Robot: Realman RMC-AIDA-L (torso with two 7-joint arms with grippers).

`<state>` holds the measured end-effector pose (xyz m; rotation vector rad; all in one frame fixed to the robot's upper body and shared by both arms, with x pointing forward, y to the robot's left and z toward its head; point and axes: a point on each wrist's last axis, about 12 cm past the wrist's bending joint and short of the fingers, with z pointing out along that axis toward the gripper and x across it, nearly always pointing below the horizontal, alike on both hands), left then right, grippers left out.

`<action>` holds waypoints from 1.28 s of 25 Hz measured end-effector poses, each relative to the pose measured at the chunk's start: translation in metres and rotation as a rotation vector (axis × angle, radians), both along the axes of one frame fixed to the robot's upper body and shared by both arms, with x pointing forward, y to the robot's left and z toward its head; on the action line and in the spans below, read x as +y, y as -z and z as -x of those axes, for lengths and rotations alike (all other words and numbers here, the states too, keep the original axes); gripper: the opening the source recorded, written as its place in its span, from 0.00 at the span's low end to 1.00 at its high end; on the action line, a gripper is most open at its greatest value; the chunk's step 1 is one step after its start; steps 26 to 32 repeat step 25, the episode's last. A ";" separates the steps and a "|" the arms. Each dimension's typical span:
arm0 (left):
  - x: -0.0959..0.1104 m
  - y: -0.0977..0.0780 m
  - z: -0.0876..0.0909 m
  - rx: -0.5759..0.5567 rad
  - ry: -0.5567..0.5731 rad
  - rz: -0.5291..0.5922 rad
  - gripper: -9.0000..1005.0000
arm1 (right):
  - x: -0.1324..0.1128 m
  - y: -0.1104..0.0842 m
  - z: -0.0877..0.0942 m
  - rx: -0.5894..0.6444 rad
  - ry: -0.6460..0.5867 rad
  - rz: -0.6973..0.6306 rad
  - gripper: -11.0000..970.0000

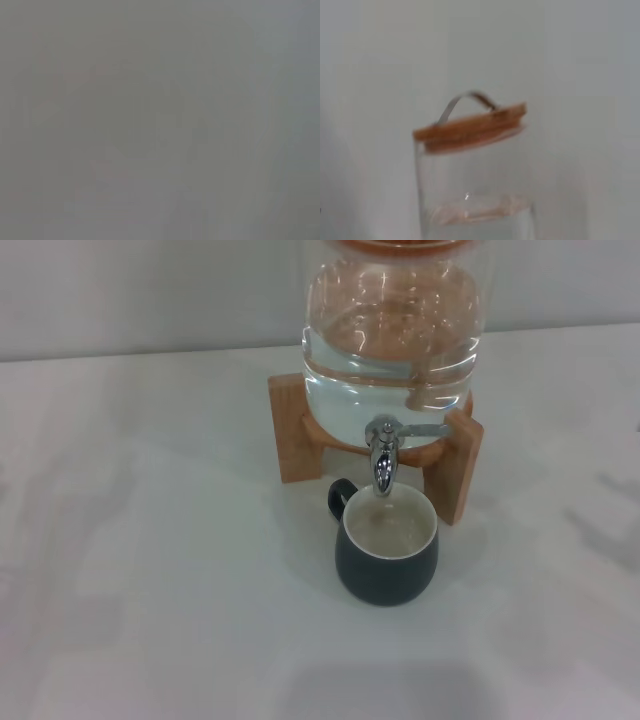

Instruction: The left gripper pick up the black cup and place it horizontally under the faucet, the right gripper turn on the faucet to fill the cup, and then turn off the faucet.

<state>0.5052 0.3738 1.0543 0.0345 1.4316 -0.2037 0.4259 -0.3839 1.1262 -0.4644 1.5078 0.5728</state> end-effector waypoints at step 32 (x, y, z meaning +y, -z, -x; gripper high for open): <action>0.036 -0.010 0.010 -0.030 -0.087 0.058 0.83 | -0.012 0.073 0.041 -0.128 0.263 -0.143 0.79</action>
